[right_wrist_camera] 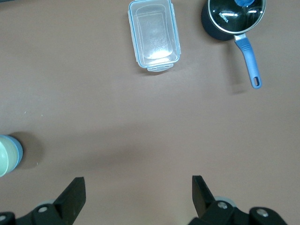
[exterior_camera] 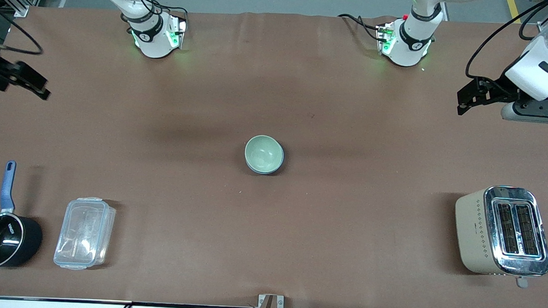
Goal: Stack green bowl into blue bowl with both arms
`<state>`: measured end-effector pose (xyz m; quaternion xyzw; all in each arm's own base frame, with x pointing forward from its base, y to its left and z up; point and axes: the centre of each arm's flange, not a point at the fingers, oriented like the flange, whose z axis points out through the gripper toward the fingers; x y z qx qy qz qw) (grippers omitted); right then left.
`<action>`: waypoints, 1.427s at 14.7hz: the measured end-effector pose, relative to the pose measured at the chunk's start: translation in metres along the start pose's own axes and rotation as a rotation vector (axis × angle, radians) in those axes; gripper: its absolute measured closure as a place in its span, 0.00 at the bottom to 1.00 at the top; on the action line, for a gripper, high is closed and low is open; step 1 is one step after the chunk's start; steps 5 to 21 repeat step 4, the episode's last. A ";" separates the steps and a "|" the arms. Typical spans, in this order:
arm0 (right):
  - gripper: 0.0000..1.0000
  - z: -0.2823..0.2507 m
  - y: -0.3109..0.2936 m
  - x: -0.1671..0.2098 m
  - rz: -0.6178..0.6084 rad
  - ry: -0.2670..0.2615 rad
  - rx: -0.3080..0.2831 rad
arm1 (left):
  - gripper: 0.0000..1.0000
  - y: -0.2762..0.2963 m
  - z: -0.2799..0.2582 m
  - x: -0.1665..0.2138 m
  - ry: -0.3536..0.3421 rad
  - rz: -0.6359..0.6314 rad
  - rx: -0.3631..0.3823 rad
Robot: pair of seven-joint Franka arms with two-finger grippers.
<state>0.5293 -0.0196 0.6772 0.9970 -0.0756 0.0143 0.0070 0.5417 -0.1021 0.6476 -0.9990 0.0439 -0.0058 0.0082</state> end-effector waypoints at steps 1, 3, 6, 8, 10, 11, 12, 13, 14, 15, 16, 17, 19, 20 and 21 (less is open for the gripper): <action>0.00 -0.004 0.007 -0.001 -0.014 0.000 0.004 | 0.00 0.000 0.000 0.000 0.000 0.000 0.000; 0.00 -0.004 0.006 0.000 -0.026 -0.002 0.004 | 0.00 0.000 0.000 0.000 0.000 0.000 0.000; 0.00 -0.002 0.004 0.001 -0.029 -0.005 0.004 | 0.00 0.000 0.000 0.000 0.000 0.000 0.000; 0.00 -0.002 0.004 0.001 -0.029 -0.005 0.004 | 0.00 0.000 0.000 0.000 0.000 0.000 0.000; 0.00 -0.002 0.004 0.001 -0.029 -0.005 0.004 | 0.00 0.000 0.000 0.000 0.000 0.000 0.000; 0.00 -0.002 0.004 0.001 -0.029 -0.005 0.004 | 0.00 0.000 0.000 0.000 0.000 0.000 0.000; 0.00 -0.002 0.004 0.001 -0.029 -0.005 0.004 | 0.00 0.000 0.000 0.000 0.000 0.000 0.000; 0.00 -0.002 0.004 0.001 -0.029 -0.005 0.004 | 0.00 0.000 0.000 0.000 0.000 0.000 0.000; 0.00 -0.002 0.004 0.001 -0.029 -0.005 0.004 | 0.00 0.000 0.000 0.000 0.000 0.000 0.000; 0.00 -0.002 0.004 0.001 -0.029 -0.005 0.004 | 0.00 0.000 0.000 0.000 0.000 0.000 0.000; 0.00 -0.002 0.004 0.001 -0.029 -0.005 0.004 | 0.00 0.000 0.000 0.000 0.000 0.000 0.000; 0.00 -0.002 0.004 0.001 -0.029 -0.005 0.004 | 0.00 0.000 0.000 0.000 0.000 0.000 0.000; 0.00 -0.002 0.004 0.001 -0.029 -0.005 0.004 | 0.00 0.000 0.000 0.000 0.000 0.000 0.000; 0.00 -0.002 0.004 0.001 -0.029 -0.005 0.004 | 0.00 0.000 0.000 0.000 0.000 0.000 0.000; 0.00 -0.002 0.004 0.001 -0.029 -0.005 0.004 | 0.00 0.000 0.000 0.000 0.000 0.000 0.000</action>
